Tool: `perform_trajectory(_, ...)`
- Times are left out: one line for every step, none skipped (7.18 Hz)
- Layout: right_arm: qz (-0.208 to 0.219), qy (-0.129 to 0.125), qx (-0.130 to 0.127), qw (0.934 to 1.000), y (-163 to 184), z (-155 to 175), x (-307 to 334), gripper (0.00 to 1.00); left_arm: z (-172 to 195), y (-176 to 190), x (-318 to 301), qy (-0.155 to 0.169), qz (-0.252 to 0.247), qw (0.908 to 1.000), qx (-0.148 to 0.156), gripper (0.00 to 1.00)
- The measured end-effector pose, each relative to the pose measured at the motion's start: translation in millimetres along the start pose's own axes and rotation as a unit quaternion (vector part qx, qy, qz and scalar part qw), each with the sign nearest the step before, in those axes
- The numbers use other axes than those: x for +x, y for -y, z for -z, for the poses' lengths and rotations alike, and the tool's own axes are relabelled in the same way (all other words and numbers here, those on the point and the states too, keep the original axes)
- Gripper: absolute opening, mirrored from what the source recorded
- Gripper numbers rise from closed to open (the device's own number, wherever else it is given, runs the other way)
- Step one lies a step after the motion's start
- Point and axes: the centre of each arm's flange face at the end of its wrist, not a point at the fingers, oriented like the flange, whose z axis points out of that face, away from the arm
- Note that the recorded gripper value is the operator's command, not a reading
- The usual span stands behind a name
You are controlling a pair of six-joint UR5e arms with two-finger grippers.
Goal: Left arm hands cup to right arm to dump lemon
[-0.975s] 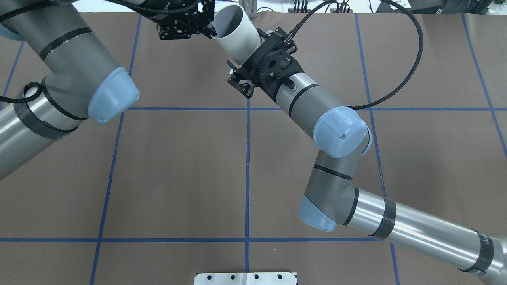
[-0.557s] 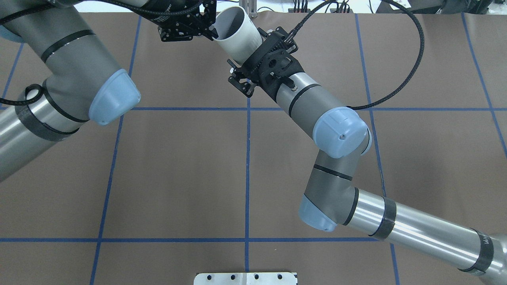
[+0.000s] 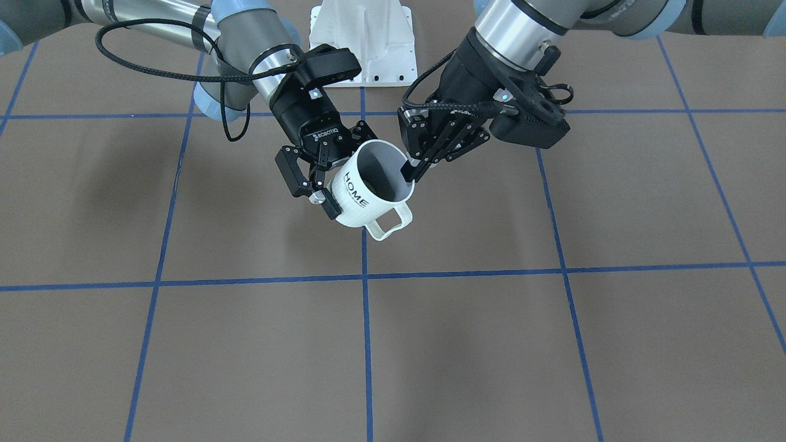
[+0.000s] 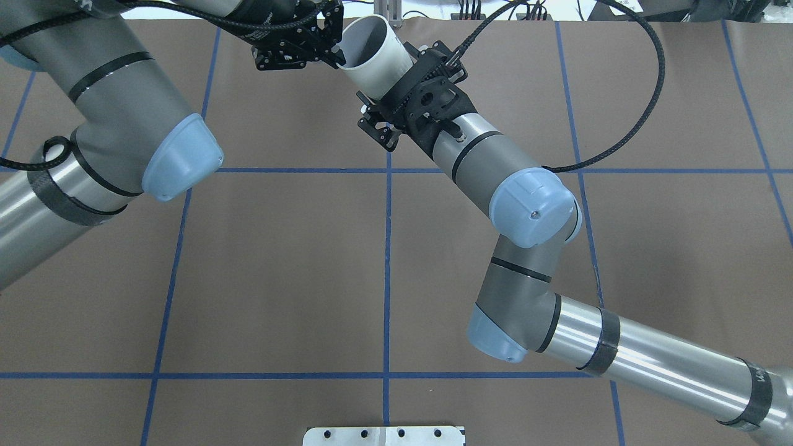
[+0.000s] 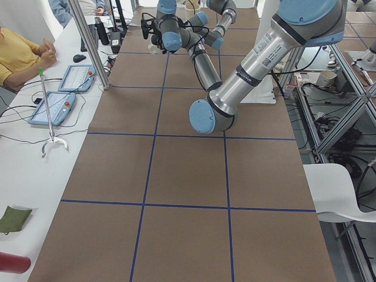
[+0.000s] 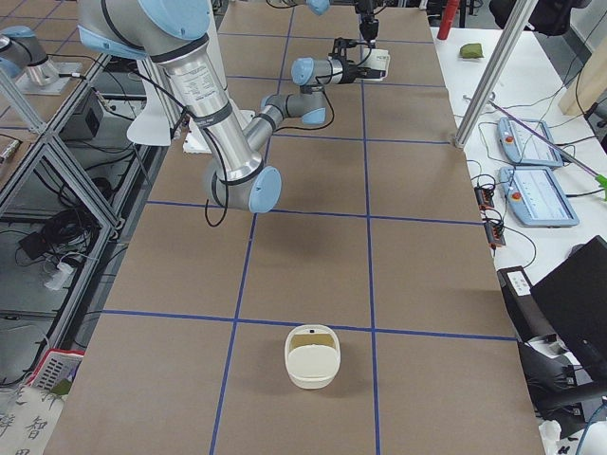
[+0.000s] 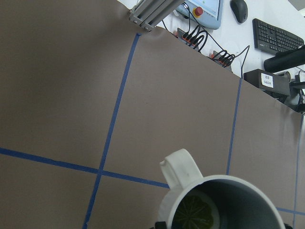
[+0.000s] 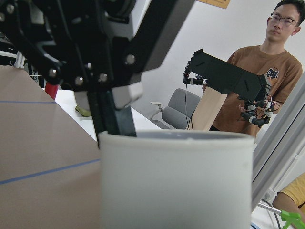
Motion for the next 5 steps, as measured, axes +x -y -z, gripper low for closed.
perform_trajectory(0.0,0.0,0.0,1.0,-0.4,-0.1,0.0,0.98,-0.6,-1.0,0.1,0.0,0.0,1.0,-0.001,0.0)
perform_trajectory(0.0,0.0,-0.001,1.0,-0.7,-0.2,0.0,0.91,-0.6,-1.6,0.3,0.0,-0.001,1.0,-0.002,0.0)
perform_trajectory(0.0,-0.001,-0.001,1.0,-0.3,-0.5,-0.1,0.65,-0.9,-2.3,0.4,0.0,-0.001,1.0,-0.003,0.16)
perform_trajectory(0.001,-0.001,-0.001,1.0,0.3,-0.9,-0.3,0.25,-1.2,-2.7,0.3,0.0,-0.001,1.0,-0.005,0.99)
perform_trajectory(0.0,-0.002,-0.003,1.0,-0.3,-1.2,-0.3,0.0,-1.2,-2.9,-0.1,0.0,-0.001,1.0,-0.007,1.0)
